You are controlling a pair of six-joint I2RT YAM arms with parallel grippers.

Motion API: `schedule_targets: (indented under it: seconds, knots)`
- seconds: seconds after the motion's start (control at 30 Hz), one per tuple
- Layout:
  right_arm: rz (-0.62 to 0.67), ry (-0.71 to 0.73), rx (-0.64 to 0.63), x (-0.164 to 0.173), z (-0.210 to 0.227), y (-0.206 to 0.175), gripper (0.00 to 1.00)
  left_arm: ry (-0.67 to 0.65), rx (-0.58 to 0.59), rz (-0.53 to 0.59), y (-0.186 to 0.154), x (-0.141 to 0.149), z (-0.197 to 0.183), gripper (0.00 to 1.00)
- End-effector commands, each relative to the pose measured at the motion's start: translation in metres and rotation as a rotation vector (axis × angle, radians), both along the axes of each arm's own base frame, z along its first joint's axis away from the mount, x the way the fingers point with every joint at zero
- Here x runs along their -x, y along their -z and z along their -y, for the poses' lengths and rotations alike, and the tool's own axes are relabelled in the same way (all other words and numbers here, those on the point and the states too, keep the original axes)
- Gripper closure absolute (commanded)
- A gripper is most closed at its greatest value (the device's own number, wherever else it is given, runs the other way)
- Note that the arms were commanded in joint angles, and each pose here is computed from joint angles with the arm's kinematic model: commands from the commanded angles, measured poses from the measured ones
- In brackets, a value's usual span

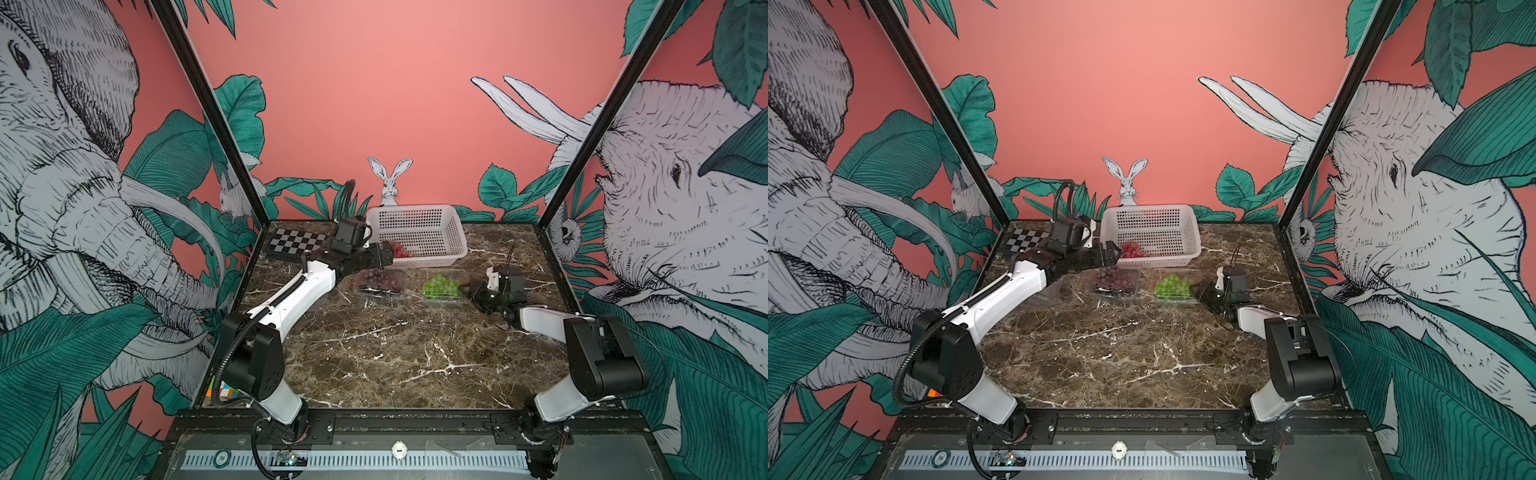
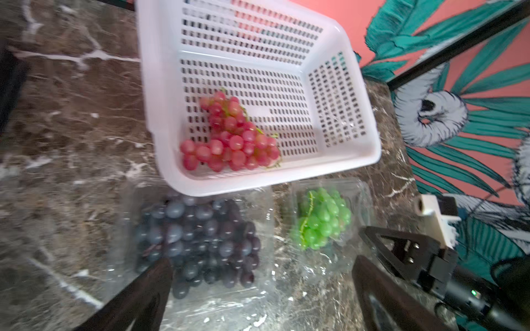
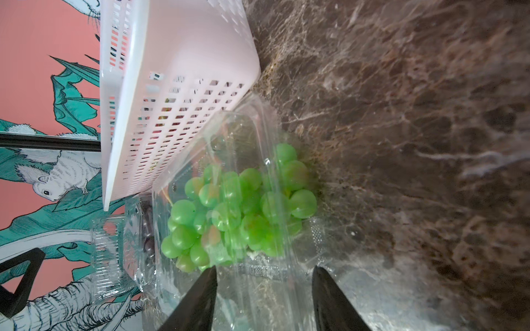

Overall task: Pack grapes into containers
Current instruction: Adjust the packing box at the center of the board.

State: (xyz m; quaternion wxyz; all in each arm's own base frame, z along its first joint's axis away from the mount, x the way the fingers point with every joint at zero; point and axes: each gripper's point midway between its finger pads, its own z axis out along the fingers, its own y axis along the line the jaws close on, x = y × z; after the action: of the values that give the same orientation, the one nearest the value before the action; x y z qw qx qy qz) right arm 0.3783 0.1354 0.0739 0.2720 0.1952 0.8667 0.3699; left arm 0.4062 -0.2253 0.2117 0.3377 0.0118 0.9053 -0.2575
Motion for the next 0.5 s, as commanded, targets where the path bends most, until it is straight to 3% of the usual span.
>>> schedule_targets:
  seconds: [0.0, 0.47]
  knots:
    - [0.006, -0.006, 0.013, -0.005, -0.006, -0.001, 0.48, -0.003, -0.042, -0.078, 0.030, 0.008, -0.015, 0.01]
    - [-0.008, -0.043, 0.025, -0.014, -0.029, 0.008, 0.48, -0.001, 0.062, -0.182, 0.078, 0.007, 0.000, 0.01]
